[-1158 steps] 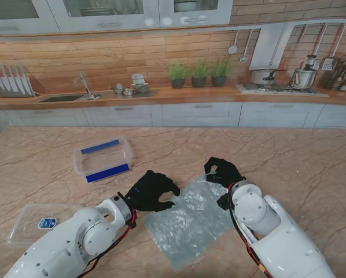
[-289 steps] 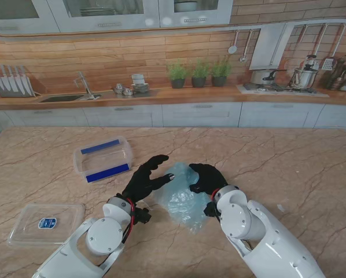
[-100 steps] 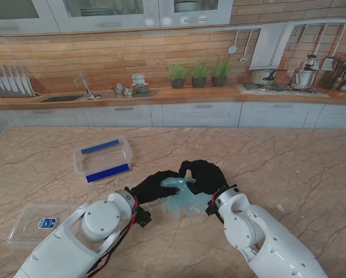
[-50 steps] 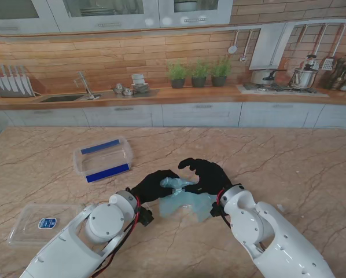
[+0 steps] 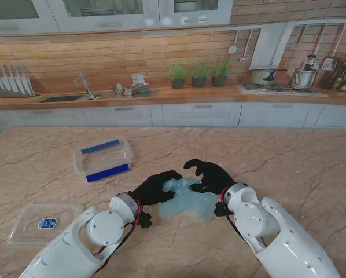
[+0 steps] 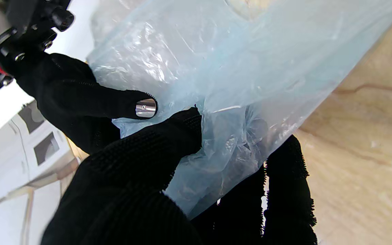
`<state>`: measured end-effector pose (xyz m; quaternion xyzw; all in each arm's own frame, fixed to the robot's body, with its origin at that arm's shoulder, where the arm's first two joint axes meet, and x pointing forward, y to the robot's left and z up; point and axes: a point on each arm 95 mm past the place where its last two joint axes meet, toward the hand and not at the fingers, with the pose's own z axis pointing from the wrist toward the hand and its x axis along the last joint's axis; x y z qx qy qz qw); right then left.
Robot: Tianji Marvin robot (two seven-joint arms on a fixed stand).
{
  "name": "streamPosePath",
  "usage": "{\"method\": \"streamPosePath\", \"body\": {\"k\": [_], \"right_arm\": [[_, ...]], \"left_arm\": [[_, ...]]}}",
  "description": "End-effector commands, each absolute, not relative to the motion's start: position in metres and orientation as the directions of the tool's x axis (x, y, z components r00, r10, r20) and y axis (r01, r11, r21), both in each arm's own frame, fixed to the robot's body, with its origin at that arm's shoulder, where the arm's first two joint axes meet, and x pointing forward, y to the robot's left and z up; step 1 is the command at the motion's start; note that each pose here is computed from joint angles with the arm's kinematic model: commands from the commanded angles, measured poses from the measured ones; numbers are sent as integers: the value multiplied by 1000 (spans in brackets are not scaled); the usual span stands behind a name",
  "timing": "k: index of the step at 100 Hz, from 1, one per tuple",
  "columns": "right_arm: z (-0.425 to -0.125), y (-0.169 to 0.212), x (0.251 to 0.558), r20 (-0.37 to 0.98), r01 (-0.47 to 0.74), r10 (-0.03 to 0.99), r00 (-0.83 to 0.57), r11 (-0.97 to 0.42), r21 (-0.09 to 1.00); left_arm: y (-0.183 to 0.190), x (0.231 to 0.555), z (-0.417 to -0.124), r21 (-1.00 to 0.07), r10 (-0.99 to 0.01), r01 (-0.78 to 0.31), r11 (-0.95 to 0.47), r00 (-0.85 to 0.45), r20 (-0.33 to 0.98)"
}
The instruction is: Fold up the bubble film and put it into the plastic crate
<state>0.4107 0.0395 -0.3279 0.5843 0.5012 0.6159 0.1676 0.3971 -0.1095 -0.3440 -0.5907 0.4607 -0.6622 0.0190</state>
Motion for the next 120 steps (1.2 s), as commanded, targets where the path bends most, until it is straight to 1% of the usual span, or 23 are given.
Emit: {"method": "streamPosePath", "body": {"k": [1,26,47,63,79,92,102,110,120], "right_arm": [[-326,39,413,559,392,788,-259,-443,806],[-326,38,416,604,477,760,-238,-450,754],[-327,35,415,658,551,720,-222,-464,693],[-329,34,415,666,537,713,-219,-482,692],[-331,35,416,713,497,679,-175,-564,659],[-332,35,417,762,464,635,-123,-642,610],[-332,36,419,793,417,601,-99,-699,581],[-330,36,420,814,389,574,-90,-732,559],[-326,33,420,817,363,568,-97,-745,560]], "left_arm": [[-112,395,-348,-633,-567,-497,-594,-299,767],[-115,395,-350,-687,-590,-420,-593,-355,726],[-113,397,-348,-704,-603,-376,-602,-363,710],[-111,397,-348,-709,-609,-369,-601,-363,705],[-106,394,-344,-713,-603,-356,-604,-381,701],[-98,391,-333,-710,-593,-297,-639,-397,700],[-87,390,-321,-699,-585,-251,-670,-403,704],[-74,393,-311,-710,-602,-201,-675,-405,688],[-57,399,-297,-728,-643,-104,-678,-397,655]]}}
